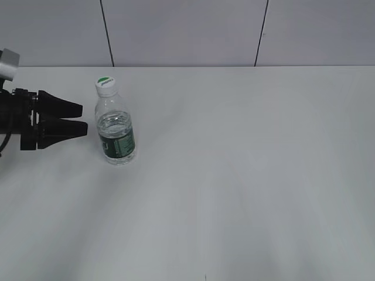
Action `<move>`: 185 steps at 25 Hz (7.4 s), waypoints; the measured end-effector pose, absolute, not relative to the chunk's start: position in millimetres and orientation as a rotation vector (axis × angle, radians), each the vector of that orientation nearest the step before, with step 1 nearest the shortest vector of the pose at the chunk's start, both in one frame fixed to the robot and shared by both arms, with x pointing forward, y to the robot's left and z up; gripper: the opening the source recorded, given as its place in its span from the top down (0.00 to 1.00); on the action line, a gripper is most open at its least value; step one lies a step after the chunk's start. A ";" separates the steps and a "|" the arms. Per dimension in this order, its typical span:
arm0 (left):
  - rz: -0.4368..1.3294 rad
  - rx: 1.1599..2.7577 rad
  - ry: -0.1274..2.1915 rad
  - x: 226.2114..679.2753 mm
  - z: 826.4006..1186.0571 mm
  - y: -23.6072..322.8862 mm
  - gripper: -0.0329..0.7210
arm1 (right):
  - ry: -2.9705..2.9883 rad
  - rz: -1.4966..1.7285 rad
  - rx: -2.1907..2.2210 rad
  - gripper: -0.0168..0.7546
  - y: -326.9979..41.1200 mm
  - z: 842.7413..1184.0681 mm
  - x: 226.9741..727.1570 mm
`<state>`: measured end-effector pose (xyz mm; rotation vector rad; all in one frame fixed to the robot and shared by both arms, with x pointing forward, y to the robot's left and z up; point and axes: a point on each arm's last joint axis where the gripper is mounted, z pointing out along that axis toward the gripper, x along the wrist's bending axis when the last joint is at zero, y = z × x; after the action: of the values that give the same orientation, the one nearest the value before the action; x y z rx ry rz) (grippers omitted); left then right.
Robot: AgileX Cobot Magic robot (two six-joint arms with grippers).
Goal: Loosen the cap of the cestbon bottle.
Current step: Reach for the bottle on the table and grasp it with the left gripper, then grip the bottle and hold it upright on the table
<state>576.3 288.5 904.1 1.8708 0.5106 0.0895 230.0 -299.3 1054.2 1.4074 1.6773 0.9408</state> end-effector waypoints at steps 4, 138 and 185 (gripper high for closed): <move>0.080 1.837 0.562 578.5 905.7 287.4 0.30 | 1.677 0.941 1.407 0.41 -299.3 1054.2 230.0; -0.069 1.803 0.161 599.6 851.8 94.4 0.41 | 1.894 0.868 1.594 0.41 -288.9 1053.2 262.5; -0.103 1.797 0.177 597.0 833.3 94.7 0.41 | 2.078 0.820 2.169 0.41 -257.5 1078.5 405.3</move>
<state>597.0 94.7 833.3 1.7969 0.1771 -0.1032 405.3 -257.5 1078.5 2.1692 2.0780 0.8204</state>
